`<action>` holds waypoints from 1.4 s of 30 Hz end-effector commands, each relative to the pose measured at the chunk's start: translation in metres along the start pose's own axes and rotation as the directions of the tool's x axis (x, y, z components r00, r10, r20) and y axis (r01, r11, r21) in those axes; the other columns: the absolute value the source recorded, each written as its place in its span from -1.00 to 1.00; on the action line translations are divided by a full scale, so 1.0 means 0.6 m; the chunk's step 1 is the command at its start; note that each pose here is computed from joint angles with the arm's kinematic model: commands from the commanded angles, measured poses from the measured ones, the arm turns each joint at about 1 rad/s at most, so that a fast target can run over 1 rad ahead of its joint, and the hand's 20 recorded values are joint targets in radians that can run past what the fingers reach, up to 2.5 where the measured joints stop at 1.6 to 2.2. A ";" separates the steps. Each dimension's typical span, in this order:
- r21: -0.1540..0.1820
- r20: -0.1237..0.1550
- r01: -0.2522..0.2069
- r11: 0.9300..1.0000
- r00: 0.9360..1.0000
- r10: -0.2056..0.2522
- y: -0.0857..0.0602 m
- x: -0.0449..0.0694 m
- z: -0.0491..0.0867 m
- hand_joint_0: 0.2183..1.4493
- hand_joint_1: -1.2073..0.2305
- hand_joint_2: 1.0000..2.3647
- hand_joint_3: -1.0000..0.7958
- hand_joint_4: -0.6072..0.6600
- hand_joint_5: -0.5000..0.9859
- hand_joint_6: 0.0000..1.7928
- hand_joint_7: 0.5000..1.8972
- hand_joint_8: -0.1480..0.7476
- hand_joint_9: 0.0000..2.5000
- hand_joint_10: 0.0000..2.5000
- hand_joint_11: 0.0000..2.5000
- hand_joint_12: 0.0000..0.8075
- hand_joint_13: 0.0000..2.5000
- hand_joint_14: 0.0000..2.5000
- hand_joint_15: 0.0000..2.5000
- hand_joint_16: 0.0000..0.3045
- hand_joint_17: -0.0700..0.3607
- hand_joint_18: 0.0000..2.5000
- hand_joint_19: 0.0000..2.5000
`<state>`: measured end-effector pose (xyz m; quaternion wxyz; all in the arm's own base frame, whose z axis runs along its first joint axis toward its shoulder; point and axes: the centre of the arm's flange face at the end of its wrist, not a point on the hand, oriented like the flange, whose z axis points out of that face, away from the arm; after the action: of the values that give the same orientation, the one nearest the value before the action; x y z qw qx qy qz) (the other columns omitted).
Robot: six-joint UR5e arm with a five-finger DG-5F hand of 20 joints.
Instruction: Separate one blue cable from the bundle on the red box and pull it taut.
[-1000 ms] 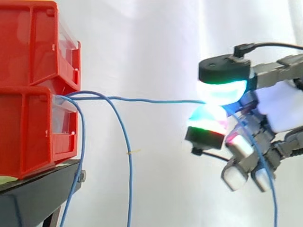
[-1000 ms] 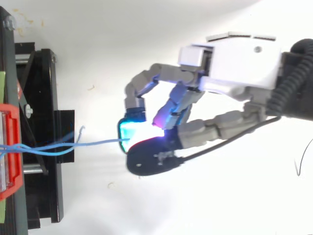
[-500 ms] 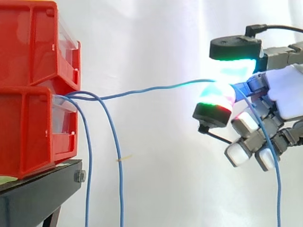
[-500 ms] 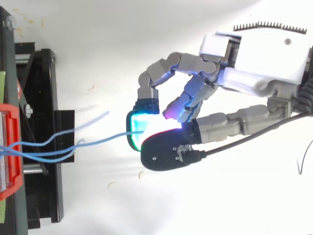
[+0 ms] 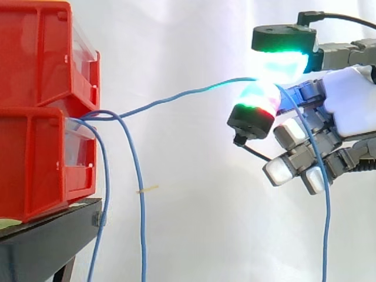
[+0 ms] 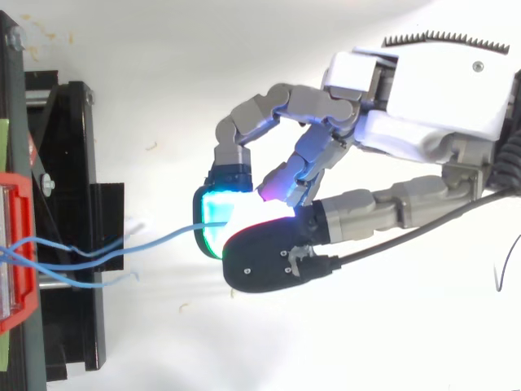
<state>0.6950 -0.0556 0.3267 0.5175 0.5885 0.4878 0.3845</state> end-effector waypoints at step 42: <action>0.000 0.000 0.001 1.000 1.000 -0.001 0.000 0.000 0.000 -0.54 -0.38 -0.62 0.10 -0.26 -0.44 -0.01 -0.20 0.11 -0.04 -0.99 -0.49 0.04 -0.24 -0.99 -0.66 -0.62 -0.07 -0.24 -0.75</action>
<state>0.6950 -0.0557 0.3268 0.5178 0.5883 0.4879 0.3844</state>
